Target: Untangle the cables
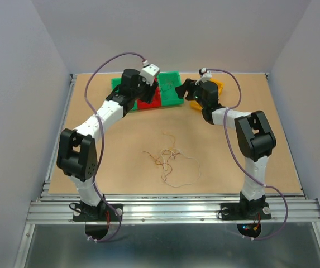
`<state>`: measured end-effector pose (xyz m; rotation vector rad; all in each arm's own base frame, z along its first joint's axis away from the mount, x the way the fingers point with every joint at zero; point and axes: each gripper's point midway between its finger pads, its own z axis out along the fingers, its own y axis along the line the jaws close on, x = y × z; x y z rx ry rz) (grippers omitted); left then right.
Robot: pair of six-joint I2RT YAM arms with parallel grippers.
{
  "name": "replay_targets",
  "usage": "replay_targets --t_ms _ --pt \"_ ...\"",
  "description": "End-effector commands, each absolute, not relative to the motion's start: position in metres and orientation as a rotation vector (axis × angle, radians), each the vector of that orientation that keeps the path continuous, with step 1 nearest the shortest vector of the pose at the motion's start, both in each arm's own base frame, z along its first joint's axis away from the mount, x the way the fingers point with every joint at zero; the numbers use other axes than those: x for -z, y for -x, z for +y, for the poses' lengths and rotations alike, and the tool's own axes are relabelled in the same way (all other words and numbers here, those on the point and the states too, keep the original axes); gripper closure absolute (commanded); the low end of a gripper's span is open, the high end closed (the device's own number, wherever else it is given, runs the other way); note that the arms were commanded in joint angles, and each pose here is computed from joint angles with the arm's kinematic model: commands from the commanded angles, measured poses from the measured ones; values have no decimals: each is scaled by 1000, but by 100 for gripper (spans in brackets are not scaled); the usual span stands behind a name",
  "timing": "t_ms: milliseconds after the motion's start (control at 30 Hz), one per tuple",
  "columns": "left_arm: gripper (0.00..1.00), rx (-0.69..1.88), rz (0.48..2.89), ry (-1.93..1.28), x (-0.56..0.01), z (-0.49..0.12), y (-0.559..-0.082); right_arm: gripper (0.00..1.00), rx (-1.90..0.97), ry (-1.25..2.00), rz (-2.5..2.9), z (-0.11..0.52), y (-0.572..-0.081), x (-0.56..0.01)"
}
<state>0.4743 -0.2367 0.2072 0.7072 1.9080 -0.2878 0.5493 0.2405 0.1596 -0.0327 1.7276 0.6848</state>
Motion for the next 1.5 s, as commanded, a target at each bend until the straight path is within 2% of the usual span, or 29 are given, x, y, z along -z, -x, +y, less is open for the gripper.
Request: replay_targets --t_ms 0,133,267,300,367,400,433,800,933,967,1033,1267,1300,1467 --pt "39 342 1799 -597 -231 -201 -463 26 -758 138 1542 259 -569 -218" --pt "39 323 1738 -555 -233 -182 -449 37 -799 157 1515 270 -582 -224" --pt "39 268 1688 -520 -250 -164 -434 62 -893 199 1483 290 -592 -232" --pt "39 269 1678 -514 -252 -162 -430 75 -927 200 1484 295 -591 -232" --pt "39 273 1635 -508 -262 -160 -424 88 -973 210 1497 301 -593 -223" --pt "39 274 1641 -510 -257 -160 -420 97 -996 203 1491 304 -595 -227" --pt "39 274 1633 -506 -257 -159 -420 99 -1004 201 1491 305 -596 -227" --pt "40 278 1701 -522 -231 -163 -432 99 -1014 116 1603 315 -619 -181" --pt "40 275 1705 -519 -230 -162 -433 99 -926 72 1742 318 -638 -139" --pt "40 274 1703 -522 -231 -162 -433 99 -903 73 1723 321 -645 -152" --pt "40 274 1703 -522 -231 -162 -433 99 -819 77 1805 321 -648 -130" --pt "40 277 1704 -526 -230 -162 -433 99 -655 100 1955 318 -637 -91" --pt "40 280 1705 -529 -230 -163 -433 100 -624 114 2020 315 -633 -72" --pt "40 286 1712 -537 -227 -164 -432 100 -521 152 2109 307 -628 -56"
